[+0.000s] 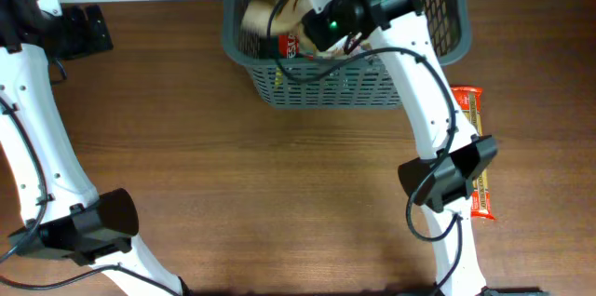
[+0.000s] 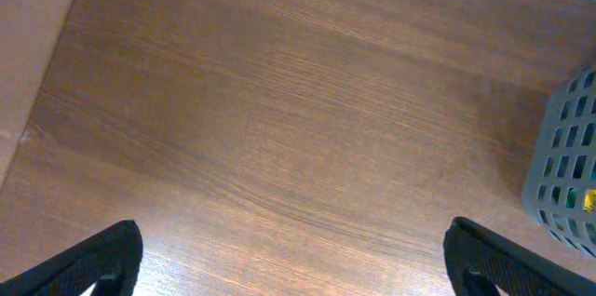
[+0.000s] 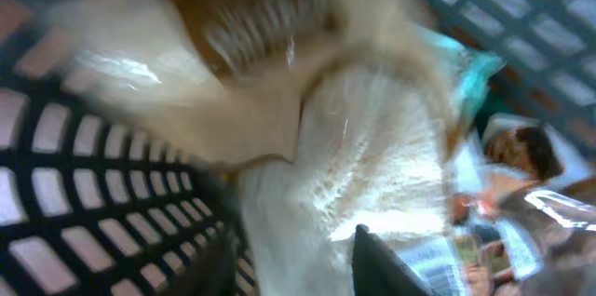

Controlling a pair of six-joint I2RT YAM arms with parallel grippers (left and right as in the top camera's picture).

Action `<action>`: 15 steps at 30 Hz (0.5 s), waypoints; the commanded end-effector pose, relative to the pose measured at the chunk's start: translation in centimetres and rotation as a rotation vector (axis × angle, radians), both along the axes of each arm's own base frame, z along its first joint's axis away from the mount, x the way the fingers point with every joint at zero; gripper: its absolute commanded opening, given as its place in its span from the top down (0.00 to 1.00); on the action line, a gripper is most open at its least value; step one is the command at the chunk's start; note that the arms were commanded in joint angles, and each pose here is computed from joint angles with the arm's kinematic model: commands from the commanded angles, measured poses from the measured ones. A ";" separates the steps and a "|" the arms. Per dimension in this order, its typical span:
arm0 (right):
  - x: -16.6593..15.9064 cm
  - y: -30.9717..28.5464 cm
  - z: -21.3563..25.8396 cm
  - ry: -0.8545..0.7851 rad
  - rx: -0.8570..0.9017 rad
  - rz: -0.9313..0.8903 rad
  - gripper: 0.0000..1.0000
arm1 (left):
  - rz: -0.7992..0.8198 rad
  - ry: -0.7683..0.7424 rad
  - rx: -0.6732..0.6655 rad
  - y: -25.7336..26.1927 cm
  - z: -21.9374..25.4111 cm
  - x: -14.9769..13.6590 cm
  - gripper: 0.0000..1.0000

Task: Pack container
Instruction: 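Lift the rice bag with the right gripper and drop it into the basket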

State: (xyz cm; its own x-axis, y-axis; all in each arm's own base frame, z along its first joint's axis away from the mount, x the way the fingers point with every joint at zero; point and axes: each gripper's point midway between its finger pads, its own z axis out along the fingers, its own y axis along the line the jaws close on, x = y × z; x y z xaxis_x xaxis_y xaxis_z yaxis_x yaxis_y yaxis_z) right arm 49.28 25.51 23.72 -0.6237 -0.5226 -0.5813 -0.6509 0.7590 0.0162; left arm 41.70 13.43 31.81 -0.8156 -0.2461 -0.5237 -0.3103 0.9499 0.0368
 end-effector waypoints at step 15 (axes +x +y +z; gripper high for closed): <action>-3.0 -9.8 17.5 -0.386 -0.014 -0.262 0.43 | 0.018 0.005 -0.002 0.3 -0.2 0.0 0.01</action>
State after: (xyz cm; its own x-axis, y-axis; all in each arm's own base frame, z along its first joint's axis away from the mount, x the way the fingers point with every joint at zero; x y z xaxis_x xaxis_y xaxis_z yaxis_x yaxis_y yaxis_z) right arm 48.58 20.98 33.16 -0.5501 -0.4566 -0.6992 -0.5393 0.8335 -0.1200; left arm 41.70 13.43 31.81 -0.8156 -0.2461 -0.5237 -0.3103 0.9499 0.0368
